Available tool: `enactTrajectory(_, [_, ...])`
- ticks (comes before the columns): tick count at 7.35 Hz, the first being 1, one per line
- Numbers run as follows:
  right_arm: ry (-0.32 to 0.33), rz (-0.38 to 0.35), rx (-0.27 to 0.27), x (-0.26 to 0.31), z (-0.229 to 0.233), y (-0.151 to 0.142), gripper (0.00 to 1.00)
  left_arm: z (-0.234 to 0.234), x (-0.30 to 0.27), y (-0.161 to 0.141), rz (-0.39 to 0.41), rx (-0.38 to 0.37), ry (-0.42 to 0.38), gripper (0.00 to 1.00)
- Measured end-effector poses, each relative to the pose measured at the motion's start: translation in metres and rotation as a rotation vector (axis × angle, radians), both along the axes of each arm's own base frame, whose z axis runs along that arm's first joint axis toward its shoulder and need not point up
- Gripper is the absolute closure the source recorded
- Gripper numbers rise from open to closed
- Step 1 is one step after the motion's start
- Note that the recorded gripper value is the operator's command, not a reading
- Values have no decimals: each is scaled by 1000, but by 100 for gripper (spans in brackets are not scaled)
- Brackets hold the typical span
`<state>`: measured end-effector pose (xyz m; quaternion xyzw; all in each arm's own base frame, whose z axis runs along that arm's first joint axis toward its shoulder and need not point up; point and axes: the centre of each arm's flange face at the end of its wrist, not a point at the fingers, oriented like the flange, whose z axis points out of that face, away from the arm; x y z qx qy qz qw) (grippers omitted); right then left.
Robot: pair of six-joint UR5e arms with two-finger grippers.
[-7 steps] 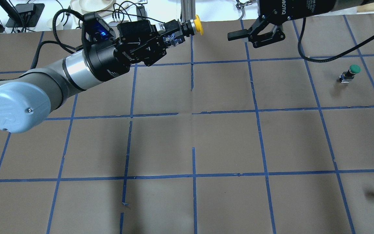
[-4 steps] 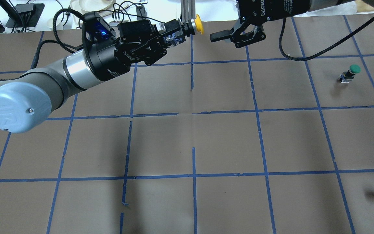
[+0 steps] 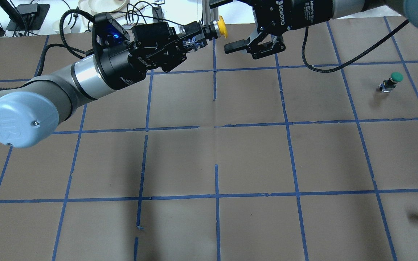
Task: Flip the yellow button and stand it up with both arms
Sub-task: 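Hold the button with the left gripper while the right gripper grasps its cap, then open the left gripper and pull the button away with the right gripper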
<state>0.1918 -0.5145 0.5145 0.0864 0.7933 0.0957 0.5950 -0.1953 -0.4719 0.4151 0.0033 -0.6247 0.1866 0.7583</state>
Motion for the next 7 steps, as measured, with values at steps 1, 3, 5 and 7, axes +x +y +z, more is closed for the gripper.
enactTrajectory(1, [1, 1, -8, 0, 0, -1, 74, 0, 0, -1, 1, -2, 1, 97])
enactTrajectory(3, [6, 4, -27, 1, 0, -2, 81, 0, 0, -1, 2, -8, 2, 97])
enactTrajectory(5, [13, 7, -43, 0, 0, -3, 81, 0, 0, -1, 2, -11, 2, 18])
enactTrajectory(7, [14, 6, -46, -1, -1, -4, 81, -2, 0, -3, 6, -8, 7, 0])
